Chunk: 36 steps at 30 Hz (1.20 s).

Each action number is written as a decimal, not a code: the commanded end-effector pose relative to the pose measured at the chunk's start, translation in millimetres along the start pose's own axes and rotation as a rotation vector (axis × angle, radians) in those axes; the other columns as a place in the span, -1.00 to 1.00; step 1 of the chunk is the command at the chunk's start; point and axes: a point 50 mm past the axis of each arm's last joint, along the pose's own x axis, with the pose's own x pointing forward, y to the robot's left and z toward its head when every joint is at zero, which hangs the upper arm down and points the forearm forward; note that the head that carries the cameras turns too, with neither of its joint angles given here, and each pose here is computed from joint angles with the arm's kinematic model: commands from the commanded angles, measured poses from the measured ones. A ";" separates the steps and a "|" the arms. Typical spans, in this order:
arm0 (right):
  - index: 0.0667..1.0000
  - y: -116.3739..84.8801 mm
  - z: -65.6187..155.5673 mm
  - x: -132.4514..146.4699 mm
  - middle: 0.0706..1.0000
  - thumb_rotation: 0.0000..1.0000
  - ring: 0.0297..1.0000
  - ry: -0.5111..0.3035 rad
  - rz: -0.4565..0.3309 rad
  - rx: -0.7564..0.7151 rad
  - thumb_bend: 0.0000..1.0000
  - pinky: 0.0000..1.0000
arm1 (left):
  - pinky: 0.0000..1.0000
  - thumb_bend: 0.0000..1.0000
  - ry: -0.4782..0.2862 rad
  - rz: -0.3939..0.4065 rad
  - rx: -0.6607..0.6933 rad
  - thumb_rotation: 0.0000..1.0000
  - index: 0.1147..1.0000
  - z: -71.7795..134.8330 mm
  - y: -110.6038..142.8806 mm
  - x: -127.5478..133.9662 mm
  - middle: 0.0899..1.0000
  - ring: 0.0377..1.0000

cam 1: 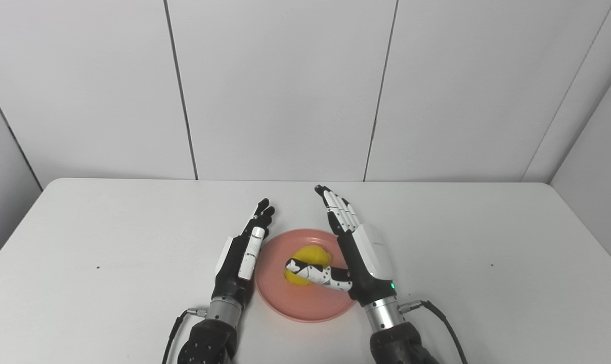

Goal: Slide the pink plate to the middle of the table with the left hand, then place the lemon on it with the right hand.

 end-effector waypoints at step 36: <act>0.88 -13.1 -24.0 -0.3 0.88 0.95 0.87 0.205 -0.109 0.502 0.45 0.90 | 1.00 0.34 -0.049 0.049 -0.006 1.00 0.98 14.4 13.5 2.7 0.97 1.00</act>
